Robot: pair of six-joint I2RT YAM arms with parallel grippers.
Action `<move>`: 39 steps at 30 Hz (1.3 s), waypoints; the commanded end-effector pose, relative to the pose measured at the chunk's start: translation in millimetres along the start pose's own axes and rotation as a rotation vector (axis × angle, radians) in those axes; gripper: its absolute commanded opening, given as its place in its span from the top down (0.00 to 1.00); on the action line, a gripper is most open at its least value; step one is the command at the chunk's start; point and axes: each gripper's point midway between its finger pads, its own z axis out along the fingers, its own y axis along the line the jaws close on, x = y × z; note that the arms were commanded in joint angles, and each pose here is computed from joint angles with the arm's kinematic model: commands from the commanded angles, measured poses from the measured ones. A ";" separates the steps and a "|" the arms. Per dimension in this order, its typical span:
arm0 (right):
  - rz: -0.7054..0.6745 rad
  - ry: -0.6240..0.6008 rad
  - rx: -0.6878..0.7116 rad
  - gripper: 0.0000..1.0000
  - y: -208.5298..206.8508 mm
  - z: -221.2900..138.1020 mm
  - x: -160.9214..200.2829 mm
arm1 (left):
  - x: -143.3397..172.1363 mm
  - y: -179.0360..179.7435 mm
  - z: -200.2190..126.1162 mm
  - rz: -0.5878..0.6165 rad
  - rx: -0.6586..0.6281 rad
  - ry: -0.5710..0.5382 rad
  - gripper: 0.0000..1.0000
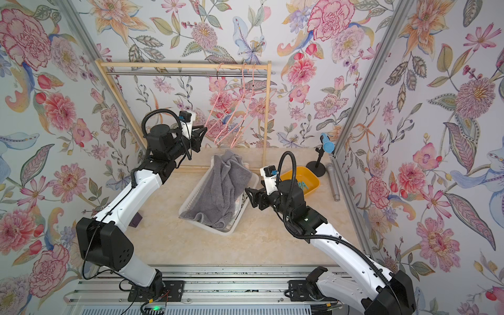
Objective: Remove the clothespins securing towels to the hanger
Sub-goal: Place the hanger on the clothesline, then reset both arms
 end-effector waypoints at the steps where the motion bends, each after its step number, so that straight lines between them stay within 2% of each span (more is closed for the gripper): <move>1: -0.038 -0.071 0.009 0.12 1.9 -8.0 -31.1 | -44.1 1.2 -29.8 0.051 -0.053 -0.078 0.44; 4: -0.044 -0.105 0.023 0.09 -7.7 -9.2 -52.0 | -61.7 8.7 -45.0 0.074 -0.106 -0.106 0.28; 13: -0.100 -0.177 0.063 0.01 -32.7 -1.6 -116.4 | -84.6 44.8 -88.4 0.058 -0.255 -0.156 0.01; 20: -0.117 -0.211 0.193 0.00 -81.4 -24.2 -158.2 | -71.7 88.9 -133.5 -0.022 -0.403 -0.184 0.00; 24: -0.143 -0.231 0.335 0.00 -108.4 -54.7 -166.7 | -41.4 116.8 -150.8 -0.083 -0.499 -0.151 0.00; 30: -0.198 -0.274 0.506 0.00 -124.7 -95.6 -147.8 | 19.8 133.7 -156.3 -0.117 -0.613 -0.062 0.00; 35: -0.190 -0.297 0.522 0.00 -132.4 -93.8 -107.8 | 77.2 136.6 -151.8 -0.126 -0.643 0.033 0.00; 39: -0.180 -0.262 0.520 0.00 -143.3 -77.6 -73.1 | 131.8 142.1 -151.0 -0.104 -0.691 0.104 0.00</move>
